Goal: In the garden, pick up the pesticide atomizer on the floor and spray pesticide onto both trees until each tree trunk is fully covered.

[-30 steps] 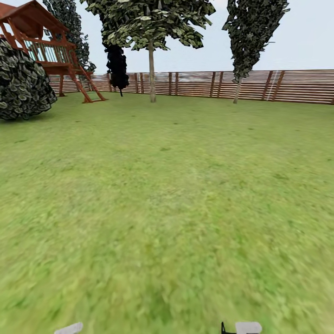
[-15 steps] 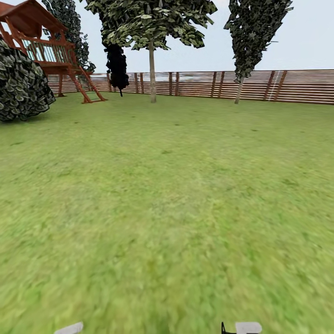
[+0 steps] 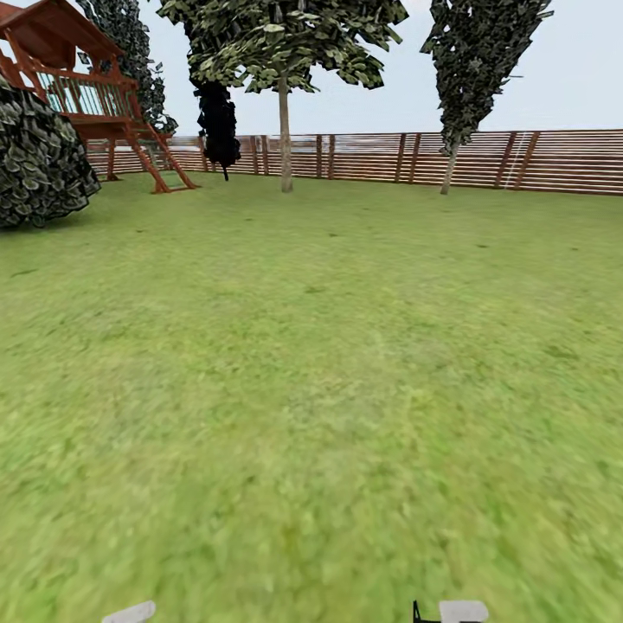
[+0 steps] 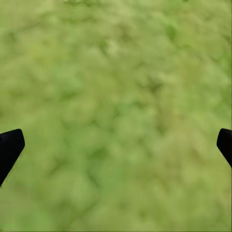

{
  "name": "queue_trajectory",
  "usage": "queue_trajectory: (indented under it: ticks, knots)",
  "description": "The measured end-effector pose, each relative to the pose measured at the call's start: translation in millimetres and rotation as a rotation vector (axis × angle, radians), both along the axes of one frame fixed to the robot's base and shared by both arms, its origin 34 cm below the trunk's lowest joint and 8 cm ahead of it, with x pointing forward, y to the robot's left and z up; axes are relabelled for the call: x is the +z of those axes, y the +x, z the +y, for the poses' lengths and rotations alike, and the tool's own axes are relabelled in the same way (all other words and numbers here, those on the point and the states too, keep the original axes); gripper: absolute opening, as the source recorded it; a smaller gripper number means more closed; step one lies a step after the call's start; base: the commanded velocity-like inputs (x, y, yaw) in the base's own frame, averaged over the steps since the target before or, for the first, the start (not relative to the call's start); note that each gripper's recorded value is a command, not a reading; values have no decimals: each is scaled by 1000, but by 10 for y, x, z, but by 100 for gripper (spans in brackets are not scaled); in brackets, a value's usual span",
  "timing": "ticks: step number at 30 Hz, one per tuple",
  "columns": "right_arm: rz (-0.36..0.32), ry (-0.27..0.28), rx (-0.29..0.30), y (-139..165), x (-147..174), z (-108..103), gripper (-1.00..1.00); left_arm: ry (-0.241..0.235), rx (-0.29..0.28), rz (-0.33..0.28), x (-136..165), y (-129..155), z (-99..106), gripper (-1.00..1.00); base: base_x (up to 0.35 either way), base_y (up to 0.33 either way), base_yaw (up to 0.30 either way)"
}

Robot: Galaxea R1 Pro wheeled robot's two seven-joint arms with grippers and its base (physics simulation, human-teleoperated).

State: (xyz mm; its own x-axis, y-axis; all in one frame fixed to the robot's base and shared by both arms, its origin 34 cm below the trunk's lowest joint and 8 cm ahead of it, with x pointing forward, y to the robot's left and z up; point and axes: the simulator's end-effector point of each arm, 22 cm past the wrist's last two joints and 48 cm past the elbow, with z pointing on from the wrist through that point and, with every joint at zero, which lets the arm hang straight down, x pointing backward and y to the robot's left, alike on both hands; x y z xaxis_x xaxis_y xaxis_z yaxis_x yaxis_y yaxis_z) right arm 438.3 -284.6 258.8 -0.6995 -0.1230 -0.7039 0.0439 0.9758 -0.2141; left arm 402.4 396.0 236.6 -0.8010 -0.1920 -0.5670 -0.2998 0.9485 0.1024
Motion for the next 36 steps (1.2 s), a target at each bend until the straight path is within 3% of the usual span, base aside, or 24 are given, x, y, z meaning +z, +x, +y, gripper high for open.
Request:
queue_trajectory:
  ticks: [36]
  knots:
    - [0,0,0,0,0,0,100,0,0,0,0,0,0,-100,339,96,0]
